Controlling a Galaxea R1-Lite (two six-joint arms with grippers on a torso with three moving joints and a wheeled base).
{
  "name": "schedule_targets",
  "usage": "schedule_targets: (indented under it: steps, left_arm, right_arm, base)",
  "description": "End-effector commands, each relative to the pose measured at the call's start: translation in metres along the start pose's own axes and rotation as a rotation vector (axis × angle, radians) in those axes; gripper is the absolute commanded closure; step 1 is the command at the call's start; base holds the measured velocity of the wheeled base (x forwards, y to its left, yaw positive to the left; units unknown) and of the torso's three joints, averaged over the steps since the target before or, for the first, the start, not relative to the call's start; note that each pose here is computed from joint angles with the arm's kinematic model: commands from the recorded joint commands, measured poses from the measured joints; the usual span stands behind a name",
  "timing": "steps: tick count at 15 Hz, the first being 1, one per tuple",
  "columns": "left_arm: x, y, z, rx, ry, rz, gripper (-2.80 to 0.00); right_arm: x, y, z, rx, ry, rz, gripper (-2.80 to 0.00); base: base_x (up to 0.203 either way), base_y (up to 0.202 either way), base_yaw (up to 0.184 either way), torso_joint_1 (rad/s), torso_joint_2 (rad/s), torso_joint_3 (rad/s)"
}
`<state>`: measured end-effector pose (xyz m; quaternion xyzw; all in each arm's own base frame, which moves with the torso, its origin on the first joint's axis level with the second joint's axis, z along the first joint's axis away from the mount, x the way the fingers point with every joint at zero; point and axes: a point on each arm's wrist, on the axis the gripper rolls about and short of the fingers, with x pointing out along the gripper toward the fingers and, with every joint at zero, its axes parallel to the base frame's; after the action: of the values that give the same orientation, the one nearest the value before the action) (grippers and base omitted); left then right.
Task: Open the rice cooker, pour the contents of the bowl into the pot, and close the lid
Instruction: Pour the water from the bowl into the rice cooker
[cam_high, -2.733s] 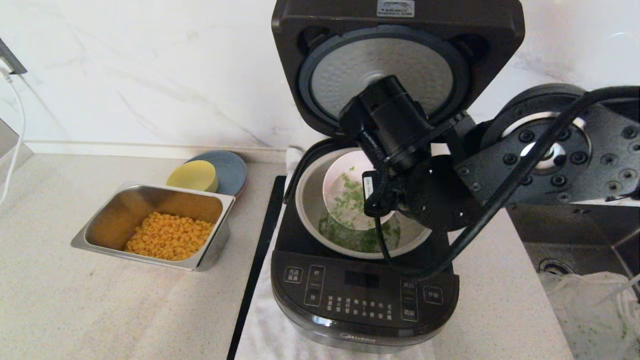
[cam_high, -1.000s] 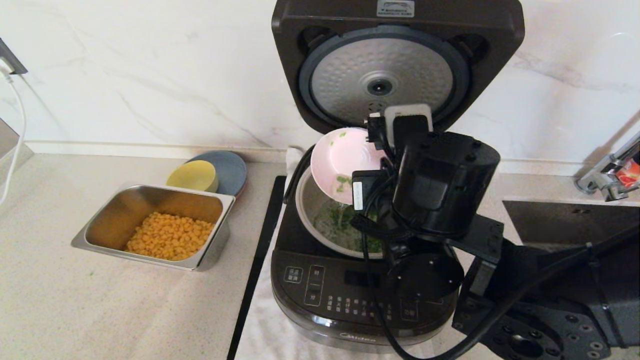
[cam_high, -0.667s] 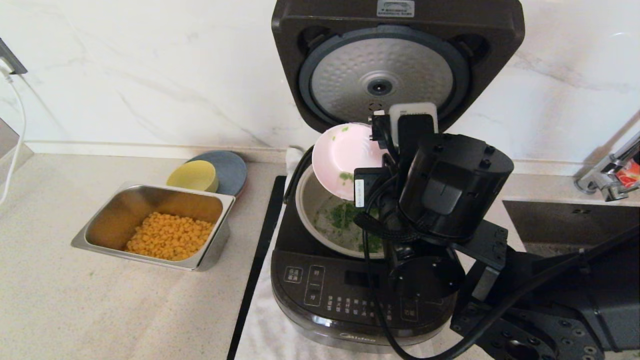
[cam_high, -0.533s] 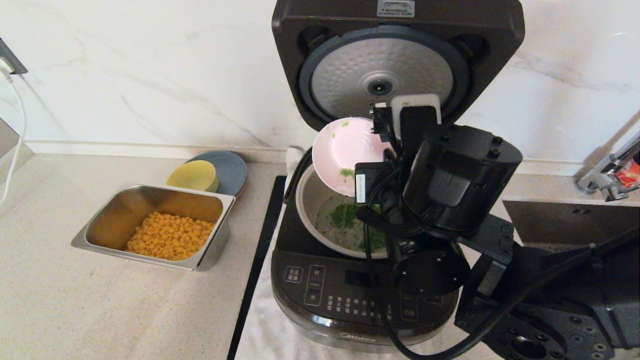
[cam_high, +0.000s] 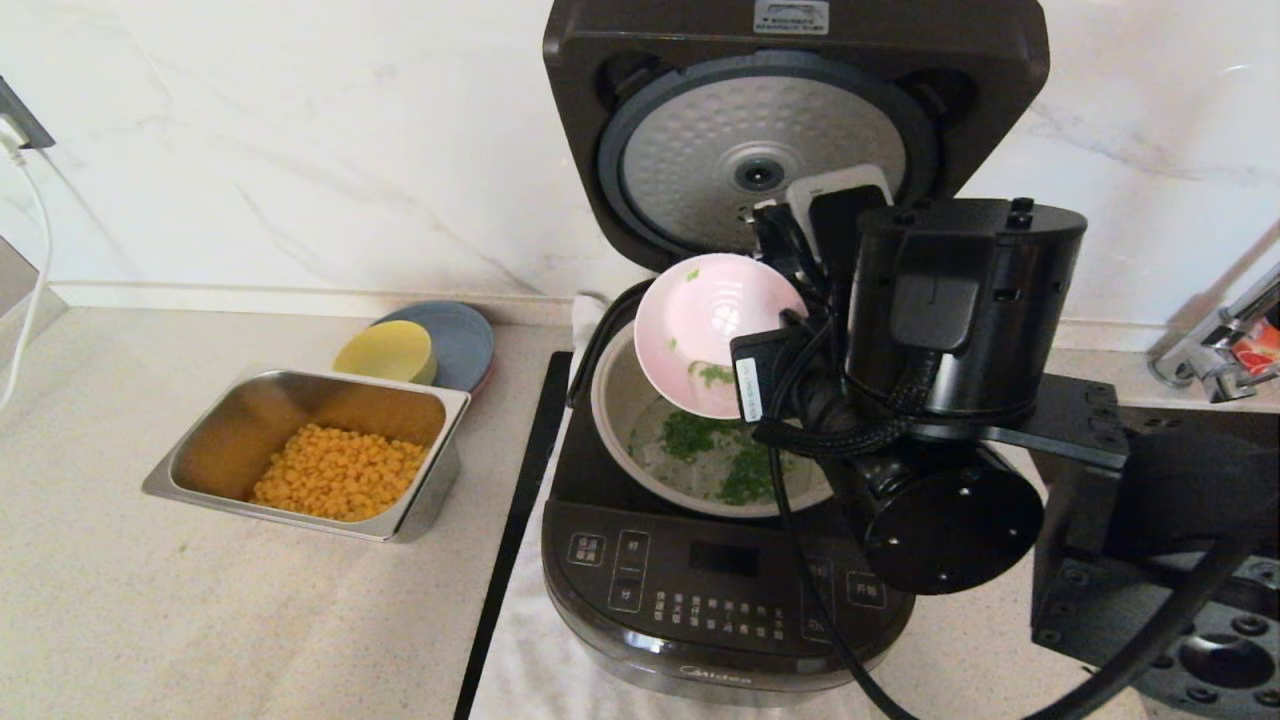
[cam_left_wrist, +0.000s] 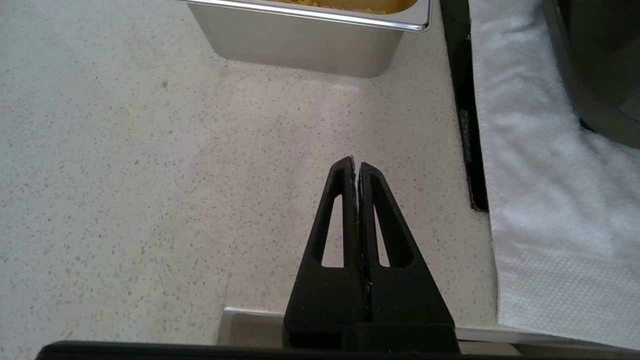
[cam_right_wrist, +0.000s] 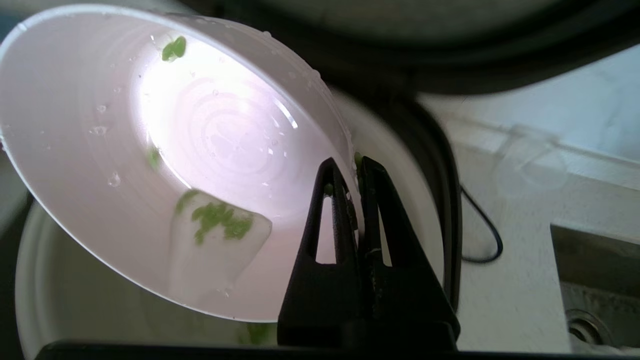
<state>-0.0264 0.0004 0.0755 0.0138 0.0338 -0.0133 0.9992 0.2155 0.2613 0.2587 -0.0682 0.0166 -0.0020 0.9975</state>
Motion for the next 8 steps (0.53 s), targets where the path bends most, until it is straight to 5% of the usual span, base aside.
schedule_targets:
  steps: [1, 4, 8]
  left_arm:
    - [0.000, 0.000, 0.000, 0.000, -0.001, -0.001, 0.00]
    - [0.000, 0.000, 0.000, 0.000, -0.001, 0.000, 0.00]
    - [0.000, 0.000, 0.000, 0.000, -0.001, -0.002, 0.00]
  right_arm:
    - [-0.013, -0.019, 0.009, -0.031, 0.054, 0.046, 0.00]
    - [-0.018, -0.046, 0.019, -0.021, 0.136, 0.110, 0.00]
    - [-0.030, -0.083, 0.027, 0.116, 0.315, 0.213, 0.00]
  base:
    - [0.000, 0.000, 0.000, 0.000, 0.00, 0.000]
    - [0.000, 0.000, 0.000, 0.000, 0.00, 0.000]
    - [0.000, 0.000, 0.000, 0.000, 0.00, 0.000]
